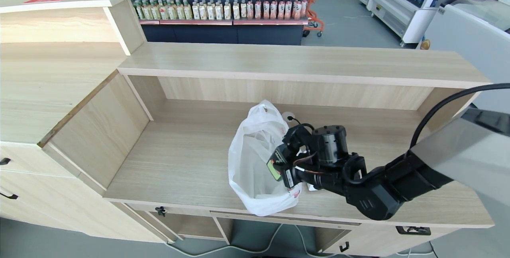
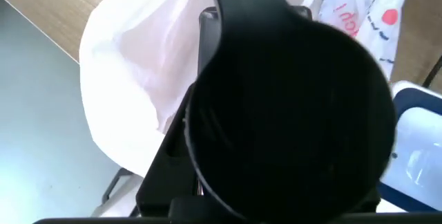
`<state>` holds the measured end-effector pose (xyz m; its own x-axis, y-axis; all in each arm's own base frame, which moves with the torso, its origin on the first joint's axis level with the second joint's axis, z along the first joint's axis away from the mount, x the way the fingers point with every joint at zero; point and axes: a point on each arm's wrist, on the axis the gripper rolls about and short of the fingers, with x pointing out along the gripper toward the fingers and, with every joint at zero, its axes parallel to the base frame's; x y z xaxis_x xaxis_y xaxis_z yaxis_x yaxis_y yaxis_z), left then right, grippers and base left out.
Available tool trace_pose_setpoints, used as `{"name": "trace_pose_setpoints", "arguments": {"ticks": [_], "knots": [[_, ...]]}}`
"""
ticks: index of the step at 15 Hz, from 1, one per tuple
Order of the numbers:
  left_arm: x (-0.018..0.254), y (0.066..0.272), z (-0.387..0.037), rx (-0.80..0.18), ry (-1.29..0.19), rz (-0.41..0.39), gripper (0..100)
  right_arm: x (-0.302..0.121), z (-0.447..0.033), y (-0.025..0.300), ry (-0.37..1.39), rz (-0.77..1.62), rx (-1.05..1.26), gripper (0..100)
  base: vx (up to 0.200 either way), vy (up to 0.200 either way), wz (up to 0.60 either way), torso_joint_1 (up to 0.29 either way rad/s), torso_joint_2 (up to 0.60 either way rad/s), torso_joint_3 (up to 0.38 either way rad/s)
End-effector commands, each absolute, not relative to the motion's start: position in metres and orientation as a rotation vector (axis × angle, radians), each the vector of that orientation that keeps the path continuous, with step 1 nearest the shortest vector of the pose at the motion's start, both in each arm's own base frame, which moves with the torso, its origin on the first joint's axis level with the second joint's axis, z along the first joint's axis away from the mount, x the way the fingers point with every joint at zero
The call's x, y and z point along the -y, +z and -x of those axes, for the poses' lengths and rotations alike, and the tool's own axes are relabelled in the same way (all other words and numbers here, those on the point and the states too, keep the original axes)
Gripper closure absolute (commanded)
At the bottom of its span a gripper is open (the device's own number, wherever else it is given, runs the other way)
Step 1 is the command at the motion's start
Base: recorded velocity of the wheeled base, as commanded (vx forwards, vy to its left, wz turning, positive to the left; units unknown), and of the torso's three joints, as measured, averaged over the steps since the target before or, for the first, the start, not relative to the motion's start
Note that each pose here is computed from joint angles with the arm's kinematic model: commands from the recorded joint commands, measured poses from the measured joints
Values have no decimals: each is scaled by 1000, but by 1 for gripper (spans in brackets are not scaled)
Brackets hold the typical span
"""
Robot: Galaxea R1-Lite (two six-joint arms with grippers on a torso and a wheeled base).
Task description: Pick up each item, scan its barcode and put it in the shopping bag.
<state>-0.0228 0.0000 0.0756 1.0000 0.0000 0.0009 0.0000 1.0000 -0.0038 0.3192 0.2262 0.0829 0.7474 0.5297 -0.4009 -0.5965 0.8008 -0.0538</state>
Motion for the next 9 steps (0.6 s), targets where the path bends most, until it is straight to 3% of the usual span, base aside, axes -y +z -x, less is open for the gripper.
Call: {"name": "trace_pose_setpoints", "arguments": {"ticks": [1, 9], "knots": [[0, 76, 23, 0, 0, 5, 0, -237, -318, 59, 644, 218, -431, 100, 0, 0, 0, 0, 0, 0], [0, 76, 23, 0, 0, 5, 0, -243, -323, 23, 615, 290, -446, 100, 0, 0, 0, 0, 0, 0]]}}
